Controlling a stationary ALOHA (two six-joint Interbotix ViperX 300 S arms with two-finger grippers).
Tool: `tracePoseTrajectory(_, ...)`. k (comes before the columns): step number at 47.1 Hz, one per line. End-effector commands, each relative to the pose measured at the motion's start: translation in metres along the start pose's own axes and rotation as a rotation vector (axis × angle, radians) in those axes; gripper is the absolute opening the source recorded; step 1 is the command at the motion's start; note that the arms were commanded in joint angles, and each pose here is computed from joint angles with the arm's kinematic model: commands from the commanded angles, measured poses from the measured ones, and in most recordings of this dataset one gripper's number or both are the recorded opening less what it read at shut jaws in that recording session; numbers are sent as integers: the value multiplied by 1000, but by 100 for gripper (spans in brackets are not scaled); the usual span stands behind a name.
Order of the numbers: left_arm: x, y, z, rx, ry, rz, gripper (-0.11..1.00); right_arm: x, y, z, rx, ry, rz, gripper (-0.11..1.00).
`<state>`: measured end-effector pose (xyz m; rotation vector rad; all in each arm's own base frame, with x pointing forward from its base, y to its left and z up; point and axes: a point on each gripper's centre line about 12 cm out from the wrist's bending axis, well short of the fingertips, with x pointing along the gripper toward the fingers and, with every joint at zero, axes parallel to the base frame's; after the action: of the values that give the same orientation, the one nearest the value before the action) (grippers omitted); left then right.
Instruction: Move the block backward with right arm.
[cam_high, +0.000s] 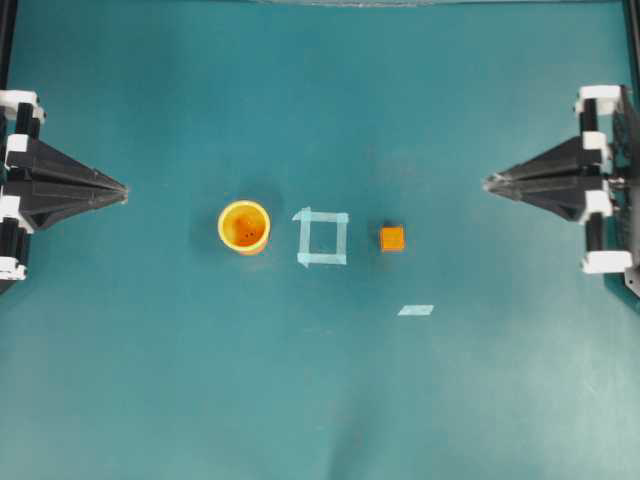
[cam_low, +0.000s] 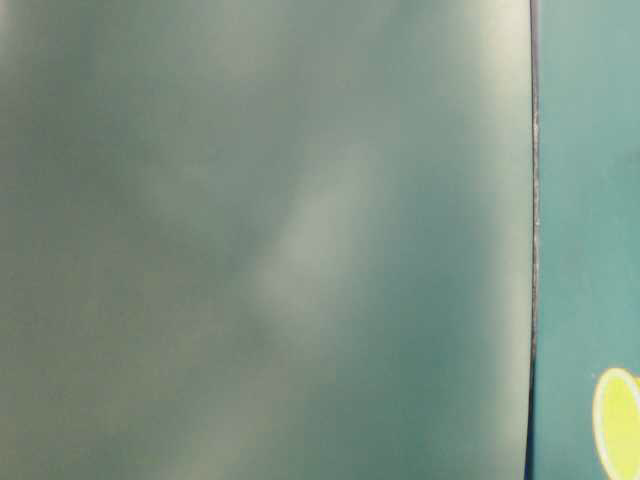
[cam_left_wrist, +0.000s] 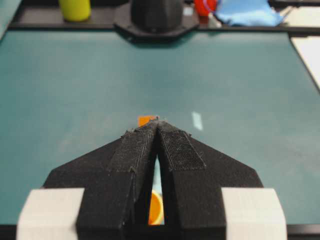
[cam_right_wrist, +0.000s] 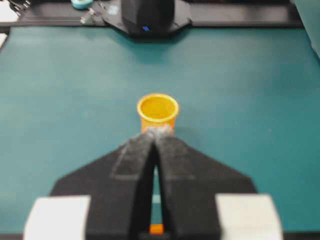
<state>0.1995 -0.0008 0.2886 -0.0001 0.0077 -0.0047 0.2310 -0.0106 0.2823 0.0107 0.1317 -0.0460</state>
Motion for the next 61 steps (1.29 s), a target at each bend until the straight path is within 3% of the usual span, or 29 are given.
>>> tracePoseTrajectory(1, 2, 0, 11, 2, -23, 2, 1, 9, -4, 10, 13, -8, -19, 0)
tracePoseTrajectory(6, 2, 0, 9, 0, -8, 2, 1, 19, -12, 7, 47, 19, -49, 1)
tracePoseTrajectory(9, 2, 0, 9, 2, -8, 1, 1, 25, -15, 4, 69, 39, -60, 7)
tracePoseTrajectory(18, 3, 0, 7, 2, 0, 1, 1, 46, -20, -8, 108, 119, -77, 44)
tracePoseTrajectory(22, 3, 0, 6, 2, 5, 1, 1, 58, -21, -17, 112, 183, -80, 52)
tracePoseTrajectory(29, 3, 0, 6, 2, 9, 0, 1, 79, -21, -35, 113, 323, -85, 54)
tracePoseTrajectory(43, 3, 0, 5, 2, 14, 2, 1, 125, -8, -76, 19, 670, -34, 63)
tracePoseTrajectory(61, 3, 0, 6, 3, 9, 2, 1, 141, 10, -126, -8, 811, 10, 64)
